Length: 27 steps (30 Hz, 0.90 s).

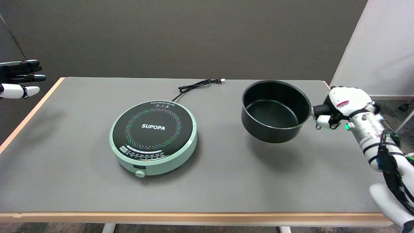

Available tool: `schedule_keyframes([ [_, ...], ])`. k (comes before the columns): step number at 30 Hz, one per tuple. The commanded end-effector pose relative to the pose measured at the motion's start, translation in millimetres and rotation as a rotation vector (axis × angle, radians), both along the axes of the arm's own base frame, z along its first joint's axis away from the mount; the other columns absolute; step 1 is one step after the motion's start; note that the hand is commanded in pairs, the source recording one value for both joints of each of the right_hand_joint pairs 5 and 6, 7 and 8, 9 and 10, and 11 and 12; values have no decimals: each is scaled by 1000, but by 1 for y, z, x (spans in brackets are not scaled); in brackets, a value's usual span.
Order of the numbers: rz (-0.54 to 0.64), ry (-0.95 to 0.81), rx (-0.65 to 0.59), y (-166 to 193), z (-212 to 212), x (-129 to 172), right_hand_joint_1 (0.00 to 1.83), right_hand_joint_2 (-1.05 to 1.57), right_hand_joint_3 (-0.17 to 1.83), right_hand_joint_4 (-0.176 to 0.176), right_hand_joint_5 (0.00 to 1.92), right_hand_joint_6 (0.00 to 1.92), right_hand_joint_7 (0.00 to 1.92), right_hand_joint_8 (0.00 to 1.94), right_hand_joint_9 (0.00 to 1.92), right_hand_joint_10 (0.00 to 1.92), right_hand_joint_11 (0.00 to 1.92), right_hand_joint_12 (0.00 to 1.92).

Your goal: Place the pot onto the induction cooker.

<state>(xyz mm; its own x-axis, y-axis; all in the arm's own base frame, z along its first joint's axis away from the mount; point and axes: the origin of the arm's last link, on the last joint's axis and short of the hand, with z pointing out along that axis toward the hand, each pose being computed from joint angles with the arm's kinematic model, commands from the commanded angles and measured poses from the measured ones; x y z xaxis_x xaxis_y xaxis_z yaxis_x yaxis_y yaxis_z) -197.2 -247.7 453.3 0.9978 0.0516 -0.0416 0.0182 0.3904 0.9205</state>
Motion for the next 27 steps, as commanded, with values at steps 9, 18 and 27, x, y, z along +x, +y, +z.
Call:
schedule_keyframes([
  [9,173,49,274,-74,-75,42,1002,1034,726,-97,1661,1661,1661,1661,1661,1661,1661,1661],
  [18,267,-27,366,-82,-76,55,1011,1010,730,-97,1664,1664,1664,1664,1664,1664,1664,1664],
  [27,271,-53,414,-94,-100,57,1024,975,729,-97,1668,1668,1668,1668,1668,1668,1668,1668],
])
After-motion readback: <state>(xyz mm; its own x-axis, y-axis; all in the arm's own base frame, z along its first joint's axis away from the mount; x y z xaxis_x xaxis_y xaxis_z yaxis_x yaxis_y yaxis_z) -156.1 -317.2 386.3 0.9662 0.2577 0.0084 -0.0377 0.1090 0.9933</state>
